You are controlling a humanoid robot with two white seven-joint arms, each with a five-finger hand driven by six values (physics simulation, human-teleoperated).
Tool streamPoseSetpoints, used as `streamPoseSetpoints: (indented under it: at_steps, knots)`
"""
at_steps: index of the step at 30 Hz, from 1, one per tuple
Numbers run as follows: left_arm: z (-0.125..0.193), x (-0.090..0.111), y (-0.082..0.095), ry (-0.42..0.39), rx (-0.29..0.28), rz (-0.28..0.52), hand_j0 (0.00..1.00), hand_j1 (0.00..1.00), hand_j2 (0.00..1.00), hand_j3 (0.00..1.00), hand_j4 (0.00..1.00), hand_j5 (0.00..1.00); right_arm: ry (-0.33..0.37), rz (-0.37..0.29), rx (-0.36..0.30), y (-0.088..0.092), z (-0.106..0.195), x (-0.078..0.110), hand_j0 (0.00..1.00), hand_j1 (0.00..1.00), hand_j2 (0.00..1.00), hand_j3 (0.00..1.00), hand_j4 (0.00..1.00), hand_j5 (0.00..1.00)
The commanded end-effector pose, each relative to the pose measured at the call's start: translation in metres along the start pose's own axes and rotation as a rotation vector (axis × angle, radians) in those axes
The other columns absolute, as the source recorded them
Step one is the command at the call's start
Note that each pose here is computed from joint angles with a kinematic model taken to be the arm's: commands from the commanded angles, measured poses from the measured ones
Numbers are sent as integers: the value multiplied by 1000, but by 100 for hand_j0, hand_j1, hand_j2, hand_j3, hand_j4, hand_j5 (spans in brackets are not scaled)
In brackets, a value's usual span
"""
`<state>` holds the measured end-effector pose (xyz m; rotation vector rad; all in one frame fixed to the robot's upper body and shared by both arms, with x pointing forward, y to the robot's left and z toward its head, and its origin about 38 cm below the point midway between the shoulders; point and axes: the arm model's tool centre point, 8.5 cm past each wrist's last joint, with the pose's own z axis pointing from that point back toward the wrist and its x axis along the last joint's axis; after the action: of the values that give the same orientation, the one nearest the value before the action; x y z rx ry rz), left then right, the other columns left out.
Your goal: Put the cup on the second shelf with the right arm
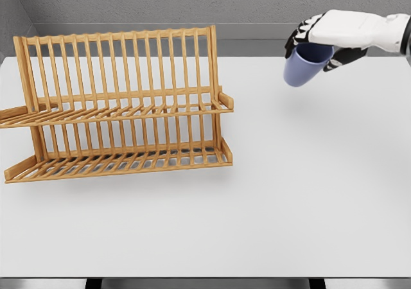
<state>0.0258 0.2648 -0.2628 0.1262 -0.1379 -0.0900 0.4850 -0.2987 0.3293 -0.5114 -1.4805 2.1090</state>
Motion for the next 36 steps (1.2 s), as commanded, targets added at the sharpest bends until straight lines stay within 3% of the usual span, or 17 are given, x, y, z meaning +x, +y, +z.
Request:
streamPoseSetpoints:
  at_steps: [1, 4, 11, 18, 31, 36]
  knots:
    - [0, 1, 0, -2, 0, 0, 100, 100, 100, 100, 100, 100, -25, 36, -27, -13, 2, 12, 65, 65, 65, 65, 65, 65]
    - [0, 0, 0, 0, 0, 0, 100, 100, 100, 100, 100, 100, -44, 53, -34, -17, 0, 19, 65, 65, 65, 65, 65, 65]
    - [0, 0, 0, 0, 0, 0, 100, 100, 100, 100, 100, 100, -156, 156, -63, -37, -9, 63, 65, 65, 65, 65, 65, 65]
    - [0, 0, 0, 0, 0, 0, 100, 100, 100, 100, 100, 100, -225, 213, -83, -47, -16, 90, 65, 65, 65, 65, 65, 65]
    - [0, 0, 0, 0, 0, 0, 100, 100, 100, 100, 100, 100, -332, 294, -120, -69, -33, 129, 68, 68, 68, 68, 68, 68]
    - [0, 0, 0, 0, 0, 0, 100, 100, 100, 100, 100, 100, -376, 314, -105, -66, -39, 144, 68, 68, 68, 68, 68, 68]
